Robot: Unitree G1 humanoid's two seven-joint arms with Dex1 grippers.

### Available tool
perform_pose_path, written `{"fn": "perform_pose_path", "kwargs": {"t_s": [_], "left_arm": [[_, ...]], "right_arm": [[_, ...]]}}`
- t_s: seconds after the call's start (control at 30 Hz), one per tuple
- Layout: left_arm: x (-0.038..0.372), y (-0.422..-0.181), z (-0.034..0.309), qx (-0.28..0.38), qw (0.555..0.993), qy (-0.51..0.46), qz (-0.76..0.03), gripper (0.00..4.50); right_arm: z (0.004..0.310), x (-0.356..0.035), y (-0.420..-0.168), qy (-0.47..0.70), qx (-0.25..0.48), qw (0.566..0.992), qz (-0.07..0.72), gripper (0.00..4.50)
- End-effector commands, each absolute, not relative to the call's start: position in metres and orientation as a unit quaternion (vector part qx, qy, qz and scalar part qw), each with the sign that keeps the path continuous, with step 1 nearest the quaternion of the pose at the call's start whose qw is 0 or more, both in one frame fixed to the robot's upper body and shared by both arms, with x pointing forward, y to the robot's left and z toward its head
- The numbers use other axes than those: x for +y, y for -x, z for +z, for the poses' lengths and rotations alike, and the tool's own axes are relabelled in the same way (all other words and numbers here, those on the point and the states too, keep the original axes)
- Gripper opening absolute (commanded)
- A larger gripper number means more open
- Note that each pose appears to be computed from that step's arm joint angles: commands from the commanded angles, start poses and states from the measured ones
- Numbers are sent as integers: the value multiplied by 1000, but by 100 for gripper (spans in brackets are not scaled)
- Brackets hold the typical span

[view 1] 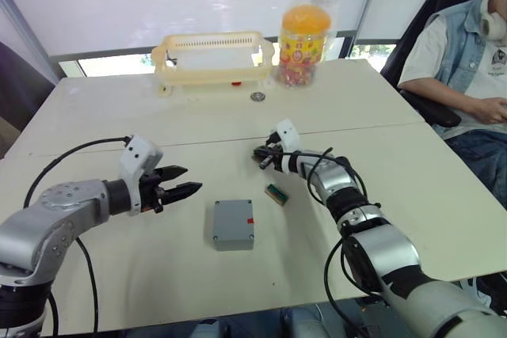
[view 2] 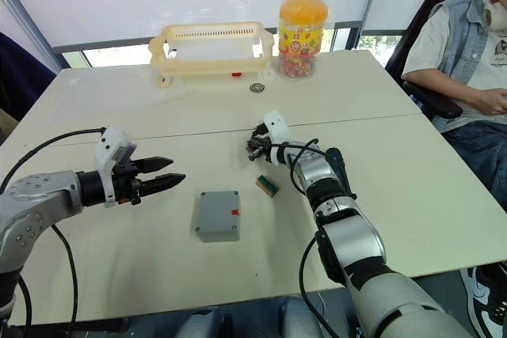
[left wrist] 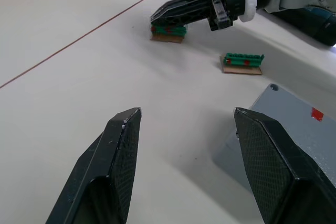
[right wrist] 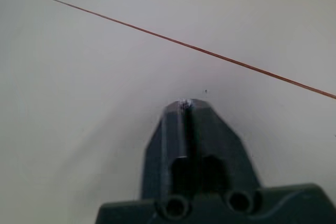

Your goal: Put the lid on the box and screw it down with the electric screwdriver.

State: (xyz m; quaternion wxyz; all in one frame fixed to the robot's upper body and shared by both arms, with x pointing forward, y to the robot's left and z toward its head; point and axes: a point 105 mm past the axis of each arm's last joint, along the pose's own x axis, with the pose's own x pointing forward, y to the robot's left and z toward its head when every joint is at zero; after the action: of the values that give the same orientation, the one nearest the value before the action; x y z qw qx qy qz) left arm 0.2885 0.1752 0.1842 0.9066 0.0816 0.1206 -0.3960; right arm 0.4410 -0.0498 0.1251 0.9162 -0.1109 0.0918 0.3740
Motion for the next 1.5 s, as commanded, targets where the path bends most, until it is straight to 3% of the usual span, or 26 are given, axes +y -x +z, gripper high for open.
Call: {"fn": "perform_pose_path", "kwargs": {"t_s": [0.03, 0.73, 0.9, 1.03, 1.13, 1.27, 1.5], "left_arm": [[175, -289, 188, 107, 908, -91, -395, 287], [168, -289, 180, 109, 904, -83, -405, 287], [164, -279, 183, 116, 889, -90, -433, 287], [149, -259, 186, 130, 850, -114, -497, 287], [147, -255, 185, 138, 838, -129, -512, 287], [145, -254, 181, 147, 827, -145, -522, 287], [147, -256, 174, 155, 823, -151, -525, 287]], "right_arm": [[141, -43, -445, 109, 68, 919, 372, 7], [184, -55, -439, 67, -1, 924, 377, 7], [210, -55, -400, 59, -51, 893, 443, 7], [208, -57, -324, 91, -70, 827, 551, 7], [201, -58, -302, 94, -53, 816, 568, 7], [190, -56, -288, 96, -34, 813, 574, 7], [171, -48, -289, 103, -19, 819, 564, 7]]}}
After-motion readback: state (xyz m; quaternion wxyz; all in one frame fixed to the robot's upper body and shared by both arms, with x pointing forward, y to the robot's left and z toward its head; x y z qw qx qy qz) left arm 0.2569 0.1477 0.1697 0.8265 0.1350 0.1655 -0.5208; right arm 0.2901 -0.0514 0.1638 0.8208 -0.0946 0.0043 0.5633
